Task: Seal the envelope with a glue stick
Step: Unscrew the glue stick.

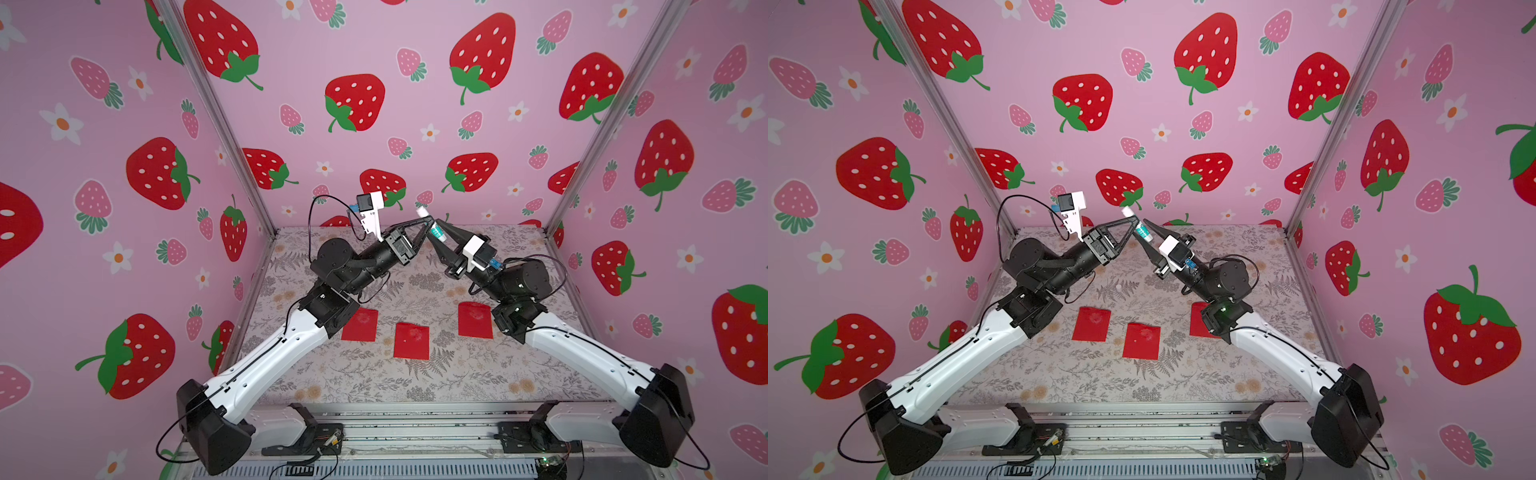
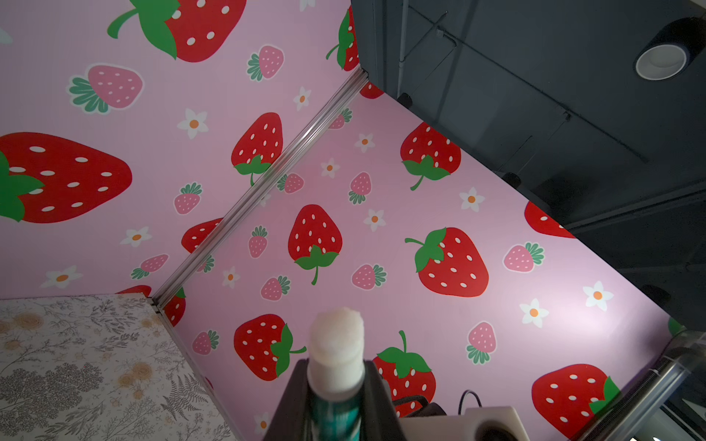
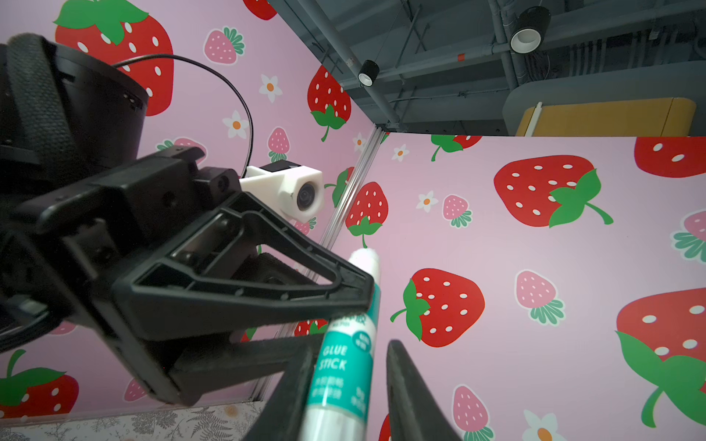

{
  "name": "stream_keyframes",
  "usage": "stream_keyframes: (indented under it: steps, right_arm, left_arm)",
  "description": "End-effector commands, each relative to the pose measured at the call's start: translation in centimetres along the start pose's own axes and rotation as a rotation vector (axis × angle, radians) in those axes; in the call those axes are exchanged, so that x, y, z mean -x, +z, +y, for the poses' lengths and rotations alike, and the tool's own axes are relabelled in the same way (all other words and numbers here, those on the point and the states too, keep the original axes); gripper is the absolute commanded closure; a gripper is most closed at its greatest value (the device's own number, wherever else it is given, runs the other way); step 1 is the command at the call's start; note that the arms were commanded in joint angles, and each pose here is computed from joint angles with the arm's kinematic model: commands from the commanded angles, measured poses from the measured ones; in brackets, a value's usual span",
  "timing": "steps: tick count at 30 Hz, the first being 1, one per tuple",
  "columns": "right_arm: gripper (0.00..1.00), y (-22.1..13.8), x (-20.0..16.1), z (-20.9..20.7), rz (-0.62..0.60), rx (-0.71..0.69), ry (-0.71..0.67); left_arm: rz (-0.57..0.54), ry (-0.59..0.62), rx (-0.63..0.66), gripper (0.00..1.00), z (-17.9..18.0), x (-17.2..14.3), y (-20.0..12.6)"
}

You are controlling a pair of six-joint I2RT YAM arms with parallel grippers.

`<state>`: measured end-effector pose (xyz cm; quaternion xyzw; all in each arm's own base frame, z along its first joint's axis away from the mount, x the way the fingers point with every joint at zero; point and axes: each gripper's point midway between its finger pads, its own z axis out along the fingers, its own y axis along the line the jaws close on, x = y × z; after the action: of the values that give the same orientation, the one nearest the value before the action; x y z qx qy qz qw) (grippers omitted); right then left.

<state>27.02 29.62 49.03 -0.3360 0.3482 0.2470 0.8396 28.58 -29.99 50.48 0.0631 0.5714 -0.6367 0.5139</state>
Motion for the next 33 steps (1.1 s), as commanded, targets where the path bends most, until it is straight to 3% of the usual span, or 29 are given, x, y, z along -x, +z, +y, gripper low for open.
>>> stream_keyframes:
  steps: [1, 12, 20, 24, 29, 33]
  right_arm:
    - [0.67, 0.5, 3.3, -2.6, -0.097, -0.105, -0.022]
    - [0.68, 0.7, 3.2, -3.1, -0.098, -0.134, -0.016]
    - [0.86, 0.7, 2.8, -3.2, -0.077, -0.138, -0.016]
    - [0.92, 0.4, 1.8, -4.0, -0.02, -0.189, -0.024]
    - [0.99, -0.3, -0.9, -5.4, 0.143, -0.243, -0.021]
    - [1.0, -1.6, -3.4, -7.2, 0.292, -0.262, 0.043]
  left_arm:
    - [0.02, -0.01, -0.004, 1.0, 0.1, -0.8, -0.3]
    - [0.007, -0.005, 0.033, 1.0, 0.6, -0.6, -0.7]
    - [0.006, -0.022, 0.066, 1.0, 1.4, -0.8, -0.8]
    - [0.011, 0.016, 0.127, 0.81, 2.7, -0.6, -1.5]
    - [0.039, 0.131, 0.245, 0.54, 5.3, -0.3, -3.6]
    - [0.124, 0.204, 0.329, 0.5, 7.5, -0.8, -5.0]
